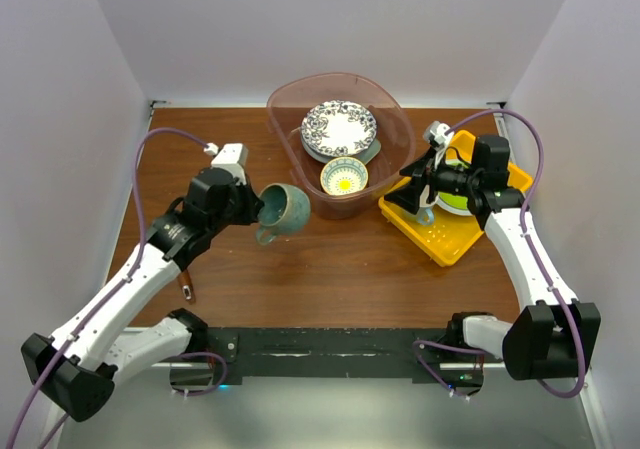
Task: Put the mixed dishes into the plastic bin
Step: Place the cup in the plastic bin.
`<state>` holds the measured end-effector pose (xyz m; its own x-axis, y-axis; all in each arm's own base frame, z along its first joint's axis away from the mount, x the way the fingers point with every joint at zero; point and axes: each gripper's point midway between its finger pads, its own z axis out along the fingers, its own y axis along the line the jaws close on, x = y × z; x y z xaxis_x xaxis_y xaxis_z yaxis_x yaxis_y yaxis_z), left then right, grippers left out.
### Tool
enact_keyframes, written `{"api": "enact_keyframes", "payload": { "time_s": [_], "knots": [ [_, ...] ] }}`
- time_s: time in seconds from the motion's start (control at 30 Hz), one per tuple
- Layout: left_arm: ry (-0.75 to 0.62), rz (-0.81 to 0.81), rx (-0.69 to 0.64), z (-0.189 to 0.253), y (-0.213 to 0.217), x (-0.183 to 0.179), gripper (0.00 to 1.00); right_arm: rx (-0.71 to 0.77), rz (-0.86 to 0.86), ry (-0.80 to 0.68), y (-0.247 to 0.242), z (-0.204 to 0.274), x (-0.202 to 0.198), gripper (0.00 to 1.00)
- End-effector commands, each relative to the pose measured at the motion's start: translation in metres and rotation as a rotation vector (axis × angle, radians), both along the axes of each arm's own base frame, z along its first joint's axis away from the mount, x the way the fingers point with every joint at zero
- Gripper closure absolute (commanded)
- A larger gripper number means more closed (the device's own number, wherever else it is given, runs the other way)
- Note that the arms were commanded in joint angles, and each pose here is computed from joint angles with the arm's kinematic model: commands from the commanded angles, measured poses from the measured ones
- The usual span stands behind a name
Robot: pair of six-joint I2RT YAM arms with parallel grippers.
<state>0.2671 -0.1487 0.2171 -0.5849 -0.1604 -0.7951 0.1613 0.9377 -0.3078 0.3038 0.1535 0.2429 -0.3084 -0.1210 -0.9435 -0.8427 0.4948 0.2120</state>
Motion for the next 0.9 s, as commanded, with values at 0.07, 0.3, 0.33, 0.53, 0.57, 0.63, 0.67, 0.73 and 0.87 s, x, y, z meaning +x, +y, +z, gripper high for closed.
{"api": "enact_keyframes", "payload": {
  "time_s": [0.07, 0.3, 0.33, 0.53, 0.57, 0.63, 0.67, 0.73, 0.87],
  "knots": [
    [-0.212, -0.014, -0.111, 0.087, -0.025, 0.027, 1.0, -0.006, 0.003, -0.067, -0.002, 0.018, 0.004, 0.02],
    [-0.242, -0.063, -0.102, 0.109, -0.048, 0.04, 1.0, -0.007, 0.004, -0.071, -0.002, 0.019, 0.004, 0.02],
    [-0.245, -0.067, -0.098, 0.111, -0.05, 0.042, 1.0, -0.007, 0.004, -0.071, -0.002, 0.019, 0.004, 0.02],
    [-0.275, -0.088, -0.08, 0.13, -0.063, 0.055, 1.0, -0.008, 0.004, -0.074, -0.002, 0.02, 0.004, 0.02],
    [-0.279, -0.094, -0.071, 0.131, -0.065, 0.056, 1.0, -0.008, 0.004, -0.074, -0.002, 0.02, 0.004, 0.02],
    [-0.281, -0.096, -0.062, 0.133, -0.069, 0.063, 1.0, -0.008, 0.004, -0.075, -0.002, 0.02, 0.004, 0.02],
    [-0.279, -0.1, -0.056, 0.133, -0.071, 0.065, 1.0, -0.009, 0.004, -0.072, -0.002, 0.02, 0.004, 0.02],
    [-0.275, -0.109, -0.044, 0.133, -0.077, 0.073, 1.0, -0.01, 0.005, -0.073, -0.002, 0.02, 0.003, 0.02],
    [-0.272, -0.124, -0.026, 0.131, -0.086, 0.086, 1.0, -0.011, 0.004, -0.075, -0.002, 0.02, 0.004, 0.02]
  ]
}}
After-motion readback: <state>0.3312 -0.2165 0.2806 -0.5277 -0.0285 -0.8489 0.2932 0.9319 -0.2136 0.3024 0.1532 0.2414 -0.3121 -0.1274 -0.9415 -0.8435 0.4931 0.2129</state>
